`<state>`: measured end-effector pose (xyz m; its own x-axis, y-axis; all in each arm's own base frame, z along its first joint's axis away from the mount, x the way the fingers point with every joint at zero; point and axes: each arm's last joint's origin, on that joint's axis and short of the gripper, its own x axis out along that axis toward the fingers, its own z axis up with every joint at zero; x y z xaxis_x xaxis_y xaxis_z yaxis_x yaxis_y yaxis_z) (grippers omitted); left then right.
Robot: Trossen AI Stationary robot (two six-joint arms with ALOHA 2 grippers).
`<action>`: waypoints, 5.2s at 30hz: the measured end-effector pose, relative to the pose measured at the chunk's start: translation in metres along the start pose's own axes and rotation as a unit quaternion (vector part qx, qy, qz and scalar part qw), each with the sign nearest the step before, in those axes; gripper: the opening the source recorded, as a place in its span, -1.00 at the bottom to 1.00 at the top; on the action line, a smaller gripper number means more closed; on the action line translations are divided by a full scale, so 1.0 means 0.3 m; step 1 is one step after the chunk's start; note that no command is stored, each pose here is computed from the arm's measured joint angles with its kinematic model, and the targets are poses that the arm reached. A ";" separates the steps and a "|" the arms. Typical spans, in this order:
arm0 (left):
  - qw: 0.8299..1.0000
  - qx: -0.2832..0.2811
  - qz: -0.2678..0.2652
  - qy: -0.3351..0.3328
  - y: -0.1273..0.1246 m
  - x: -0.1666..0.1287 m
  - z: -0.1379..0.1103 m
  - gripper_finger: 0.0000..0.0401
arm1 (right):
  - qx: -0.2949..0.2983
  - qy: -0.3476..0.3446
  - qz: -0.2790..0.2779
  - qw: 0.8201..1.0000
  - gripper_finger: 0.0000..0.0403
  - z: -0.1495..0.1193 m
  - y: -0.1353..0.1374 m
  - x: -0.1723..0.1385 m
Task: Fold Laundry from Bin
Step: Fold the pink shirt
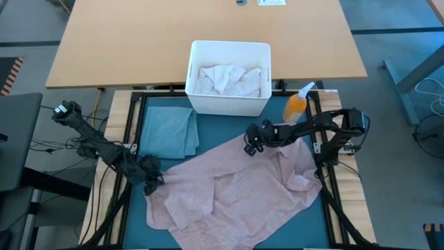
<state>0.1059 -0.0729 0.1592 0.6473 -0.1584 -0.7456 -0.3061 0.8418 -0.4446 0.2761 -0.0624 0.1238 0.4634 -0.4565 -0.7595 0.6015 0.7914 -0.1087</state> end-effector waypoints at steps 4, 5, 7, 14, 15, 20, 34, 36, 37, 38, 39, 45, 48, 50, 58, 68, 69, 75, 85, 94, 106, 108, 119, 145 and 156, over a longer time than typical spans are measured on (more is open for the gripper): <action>0.998 0.033 -0.035 -0.026 -0.066 -0.053 0.056 -0.13 | 0.005 0.003 -0.042 0.999 -0.39 -0.008 -0.053 0.018; 0.998 0.039 -0.046 -0.034 -0.084 -0.070 0.072 -0.13 | 0.008 0.004 -0.052 0.999 -0.39 -0.008 -0.064 0.022; 0.995 0.047 -0.063 -0.053 -0.117 -0.103 0.101 -0.13 | 0.014 0.002 -0.068 0.998 -0.39 -0.004 -0.082 0.027; 0.988 0.083 -0.128 -0.033 -0.190 -0.086 0.074 -0.13 | 0.007 -0.017 -0.097 0.995 -0.39 0.030 -0.097 0.023; 0.989 0.086 -0.120 -0.011 -0.193 -0.068 0.054 -0.13 | 0.005 -0.021 -0.092 0.996 -0.39 0.044 -0.090 0.014; 0.990 0.093 -0.073 0.076 -0.212 0.021 -0.025 -0.13 | -0.018 -0.034 -0.068 0.997 -0.39 0.111 -0.033 -0.074; 0.969 0.061 0.008 0.238 -0.200 0.179 -0.118 -0.14 | -0.067 -0.106 0.081 0.989 -0.39 0.154 0.184 -0.434; 0.964 0.051 0.018 0.261 -0.192 0.172 -0.123 -0.14 | -0.082 -0.093 0.130 0.984 -0.39 0.119 0.233 -0.465; 0.960 0.047 0.024 0.276 -0.187 0.168 -0.126 -0.14 | -0.091 -0.086 0.149 0.981 -0.39 0.099 0.258 -0.480; 0.956 0.043 0.029 0.288 -0.183 0.166 -0.129 -0.14 | -0.102 -0.078 0.166 0.978 -0.39 0.077 0.284 -0.491; 0.953 0.039 0.033 0.298 -0.180 0.163 -0.131 -0.14 | -0.115 -0.073 0.180 0.974 -0.39 0.056 0.306 -0.505; 0.936 0.006 0.058 0.347 -0.163 0.151 -0.142 -0.14 | -0.187 -0.066 0.248 0.948 -0.39 -0.067 0.443 -0.565; 0.919 -0.020 0.089 0.385 -0.147 0.139 -0.150 -0.18 | -0.194 -0.079 0.270 0.940 -0.39 -0.100 0.507 -0.554; 0.908 -0.023 0.105 0.404 -0.137 0.130 -0.154 -0.24 | -0.189 -0.086 0.275 0.939 -0.39 -0.111 0.544 -0.519; 0.884 0.010 0.211 0.417 -0.142 -0.006 -0.090 -0.51 | -0.198 -0.080 0.251 0.944 -0.39 -0.061 0.610 -0.379; 0.976 0.077 0.065 0.192 -0.303 -0.166 0.066 -0.60 | -0.227 -0.002 0.244 0.943 -0.39 0.060 0.580 -0.399; 0.983 0.092 0.037 0.153 -0.325 -0.163 0.073 -0.60 | -0.224 0.015 0.236 0.946 -0.39 0.063 0.566 -0.421; 0.982 0.181 -0.043 0.032 -0.422 -0.051 0.040 -0.60 | -0.192 0.172 0.133 0.957 -0.42 -0.028 0.436 -0.465; 0.964 0.195 0.026 0.178 -0.407 0.194 -0.104 -0.60 | -0.087 0.251 0.033 0.963 -0.63 -0.148 0.271 -0.374; 0.956 0.159 0.087 0.230 -0.373 0.228 -0.137 -0.80 | -0.037 0.312 -0.057 0.948 -0.73 -0.191 0.159 -0.302; 0.922 0.123 0.180 0.321 -0.306 0.176 -0.155 -0.99 | -0.058 0.311 -0.156 0.936 -0.85 -0.159 0.062 -0.280; 0.912 0.117 0.201 0.339 -0.292 0.160 -0.160 -1.00 | -0.057 0.331 -0.134 0.932 -0.87 -0.151 0.062 -0.280; 0.940 0.141 0.167 0.260 -0.292 0.056 -0.100 -1.00 | -0.066 0.312 -0.132 0.939 -0.80 -0.100 0.100 -0.326; 0.966 0.141 0.129 0.175 -0.311 0.000 -0.073 -1.00 | 0.013 0.288 -0.274 0.917 -0.88 -0.054 -0.085 -0.243; 0.979 0.157 -0.101 0.085 -0.472 0.003 -0.068 -1.00 | -0.081 0.289 -0.090 0.950 -0.83 0.021 0.227 -0.549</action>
<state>0.1357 -0.2027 0.2114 0.5384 -0.3996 -0.7419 0.0630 0.8971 -0.4374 0.2448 0.0640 0.2455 -0.0996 -0.3288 -0.9391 0.5069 0.7954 -0.3322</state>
